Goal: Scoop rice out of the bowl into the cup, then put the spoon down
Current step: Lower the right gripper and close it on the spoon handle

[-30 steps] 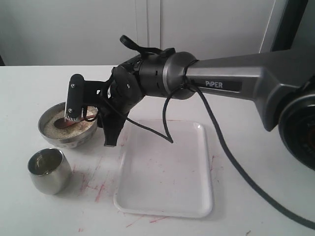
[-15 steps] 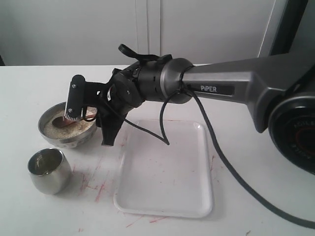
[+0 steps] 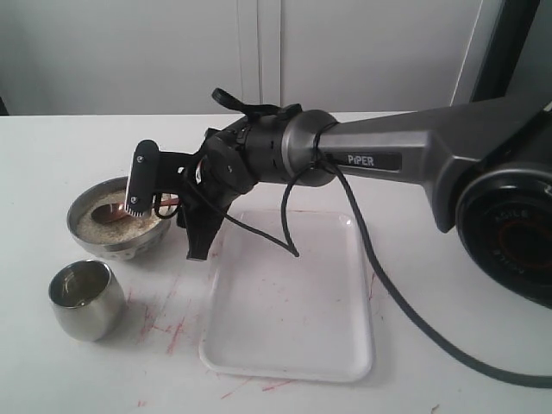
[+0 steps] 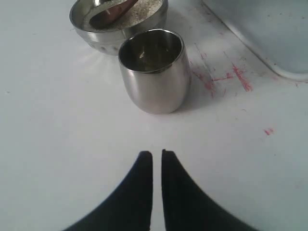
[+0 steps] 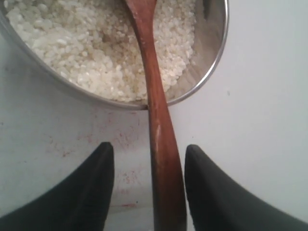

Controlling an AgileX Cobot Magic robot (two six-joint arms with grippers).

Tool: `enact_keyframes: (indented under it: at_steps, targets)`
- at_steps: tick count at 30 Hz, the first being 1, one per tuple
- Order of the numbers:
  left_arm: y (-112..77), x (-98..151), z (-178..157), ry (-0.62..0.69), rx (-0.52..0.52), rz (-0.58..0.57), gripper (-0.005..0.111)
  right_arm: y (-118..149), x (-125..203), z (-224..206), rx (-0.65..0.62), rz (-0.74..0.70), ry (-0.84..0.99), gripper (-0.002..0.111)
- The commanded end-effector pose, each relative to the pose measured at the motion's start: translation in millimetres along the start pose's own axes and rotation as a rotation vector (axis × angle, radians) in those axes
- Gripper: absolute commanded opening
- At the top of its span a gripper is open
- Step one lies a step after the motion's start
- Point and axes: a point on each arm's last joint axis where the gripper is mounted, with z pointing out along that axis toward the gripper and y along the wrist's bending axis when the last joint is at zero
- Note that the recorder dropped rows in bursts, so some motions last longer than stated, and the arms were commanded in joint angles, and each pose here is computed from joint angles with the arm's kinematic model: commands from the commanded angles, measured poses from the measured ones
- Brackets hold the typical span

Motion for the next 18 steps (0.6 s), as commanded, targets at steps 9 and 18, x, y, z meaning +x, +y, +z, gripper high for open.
enact_keyframes:
  at_steps: [9,18]
  targets:
    - [-0.9,1.6,0.3,0.003,0.011,-0.005,0.014,-4.5,-0.9,-1.8,0.007,0.019,0.000,0.039]
    - [-0.9,1.6,0.3,0.003,0.011,-0.005,0.014,-2.6,-1.5,-1.9,-0.002,0.019,0.006,0.023]
